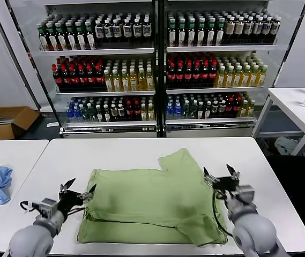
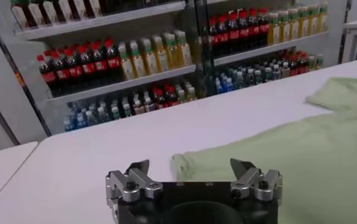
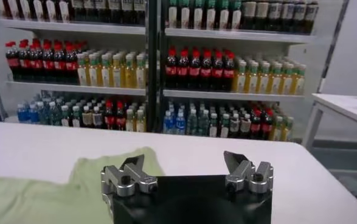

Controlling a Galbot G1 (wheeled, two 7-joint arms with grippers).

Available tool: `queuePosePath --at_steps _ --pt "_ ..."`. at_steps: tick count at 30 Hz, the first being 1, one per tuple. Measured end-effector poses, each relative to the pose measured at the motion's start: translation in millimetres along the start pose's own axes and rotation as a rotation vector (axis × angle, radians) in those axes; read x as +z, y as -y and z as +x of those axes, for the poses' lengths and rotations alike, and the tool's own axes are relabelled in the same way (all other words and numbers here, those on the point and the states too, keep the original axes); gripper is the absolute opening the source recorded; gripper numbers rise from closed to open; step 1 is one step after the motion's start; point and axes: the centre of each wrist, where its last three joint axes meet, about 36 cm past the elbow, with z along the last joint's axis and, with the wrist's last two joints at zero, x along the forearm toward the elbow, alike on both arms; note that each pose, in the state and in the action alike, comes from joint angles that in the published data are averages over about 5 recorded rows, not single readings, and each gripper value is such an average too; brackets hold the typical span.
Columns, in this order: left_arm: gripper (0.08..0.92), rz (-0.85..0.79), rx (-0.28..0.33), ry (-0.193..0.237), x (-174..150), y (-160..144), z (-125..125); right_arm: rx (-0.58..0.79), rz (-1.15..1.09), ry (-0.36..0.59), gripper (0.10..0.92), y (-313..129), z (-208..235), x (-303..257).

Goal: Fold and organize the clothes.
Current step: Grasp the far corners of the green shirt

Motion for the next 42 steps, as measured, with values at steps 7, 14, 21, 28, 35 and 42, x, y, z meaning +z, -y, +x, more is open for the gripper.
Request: queuePosePath --at_steps 7,14,21,28,35,42 --pt "0.823 0.031 0.017 -0.042 -8.0 -27.8 -40.9 -0.002 -0.009 -0.045 0.823 -10.2 -68.7 -11.5" --pt "0.823 0.056 0.036 -0.067 -14.4 -38.7 -71.3 0.001 -0.023 -0.09 0.823 -26.4 -126.1 -21.0" --pt "0.823 0.069 0.05 -0.084 -17.8 -45.3 -91.2 0.01 -0.02 -0.138 0.823 -42.1 -164.4 -15.3" --pt "0.822 0.075 0.074 -0.096 -18.6 -46.3 -99.9 0.021 -0.011 -0.176 0.823 -47.5 -182.2 -6.7" --pt "0.779 0.074 0.085 -0.106 -17.4 -47.0 -100.1 0.01 -0.001 -0.204 0.814 -51.7 -189.3 1.6" --pt "0.585 0.084 0.109 -0.113 -13.6 -46.9 -99.0 0.004 0.003 -0.214 0.628 -56.3 -189.8 8.1"
